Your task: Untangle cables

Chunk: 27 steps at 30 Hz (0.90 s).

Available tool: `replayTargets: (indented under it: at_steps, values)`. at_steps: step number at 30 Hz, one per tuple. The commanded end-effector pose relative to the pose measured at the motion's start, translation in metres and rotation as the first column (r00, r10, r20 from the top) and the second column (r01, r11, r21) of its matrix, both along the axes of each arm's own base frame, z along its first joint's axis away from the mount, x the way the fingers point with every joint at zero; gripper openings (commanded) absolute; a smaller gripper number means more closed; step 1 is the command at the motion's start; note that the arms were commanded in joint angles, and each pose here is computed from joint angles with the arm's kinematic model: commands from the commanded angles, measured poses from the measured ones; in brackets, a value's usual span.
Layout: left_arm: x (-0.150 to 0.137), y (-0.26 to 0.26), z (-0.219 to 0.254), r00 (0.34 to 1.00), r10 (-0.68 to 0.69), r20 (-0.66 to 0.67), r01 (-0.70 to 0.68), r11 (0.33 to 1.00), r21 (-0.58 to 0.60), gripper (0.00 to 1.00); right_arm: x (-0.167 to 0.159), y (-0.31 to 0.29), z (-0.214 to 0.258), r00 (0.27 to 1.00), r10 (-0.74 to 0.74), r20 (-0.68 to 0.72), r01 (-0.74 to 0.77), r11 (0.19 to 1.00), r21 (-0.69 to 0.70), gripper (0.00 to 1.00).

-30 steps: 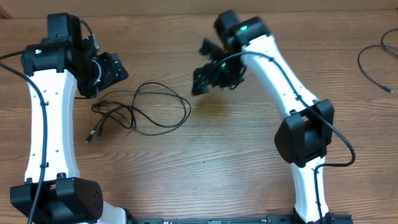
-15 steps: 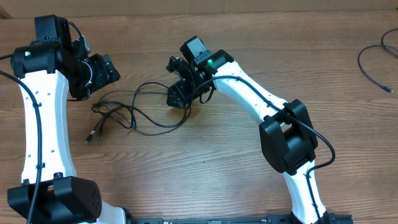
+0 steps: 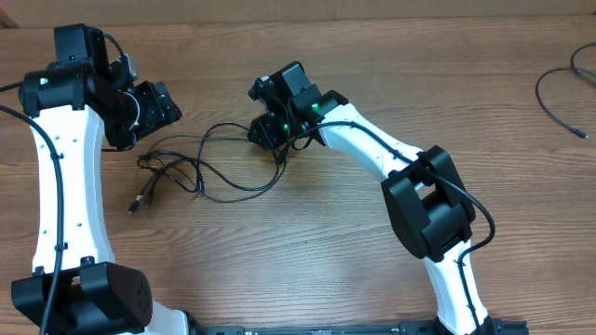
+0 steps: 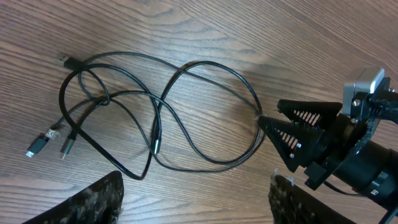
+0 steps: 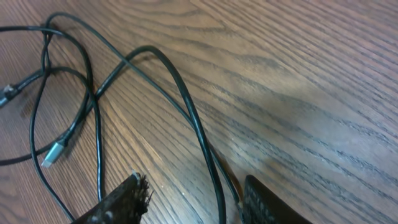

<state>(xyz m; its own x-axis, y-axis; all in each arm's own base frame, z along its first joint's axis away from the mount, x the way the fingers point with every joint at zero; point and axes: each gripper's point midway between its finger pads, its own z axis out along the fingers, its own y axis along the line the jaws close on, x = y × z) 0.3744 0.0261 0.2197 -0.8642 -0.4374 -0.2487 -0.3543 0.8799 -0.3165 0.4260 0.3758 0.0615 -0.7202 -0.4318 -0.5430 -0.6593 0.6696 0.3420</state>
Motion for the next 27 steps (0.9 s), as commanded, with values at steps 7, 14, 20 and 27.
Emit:
replayTargets:
  at_steps: [7,14,20,27]
  values:
    - [-0.002,-0.006,0.004,0.999,-0.027,0.018,0.027,1.0,-0.004,0.75,-0.001,0.003,-0.031,1.0,-0.009,-0.021,0.009,1.0,-0.029,0.35]
    - [-0.002,-0.01,0.004,0.999,-0.039,0.016,0.039,0.999,-0.004,0.74,-0.008,-0.001,-0.054,0.992,-0.064,-0.11,0.059,0.997,-0.05,0.26]
    - [0.002,-0.015,0.006,0.998,-0.048,0.036,0.049,0.998,-0.026,0.72,-0.015,-0.005,-0.034,0.968,-0.117,-0.22,0.111,0.993,-0.036,0.04]
    - [0.002,-0.045,0.015,0.975,-0.197,0.103,0.209,0.97,-0.122,0.68,-0.005,-0.043,0.12,0.97,-0.178,-0.168,0.182,0.983,0.009,0.04]
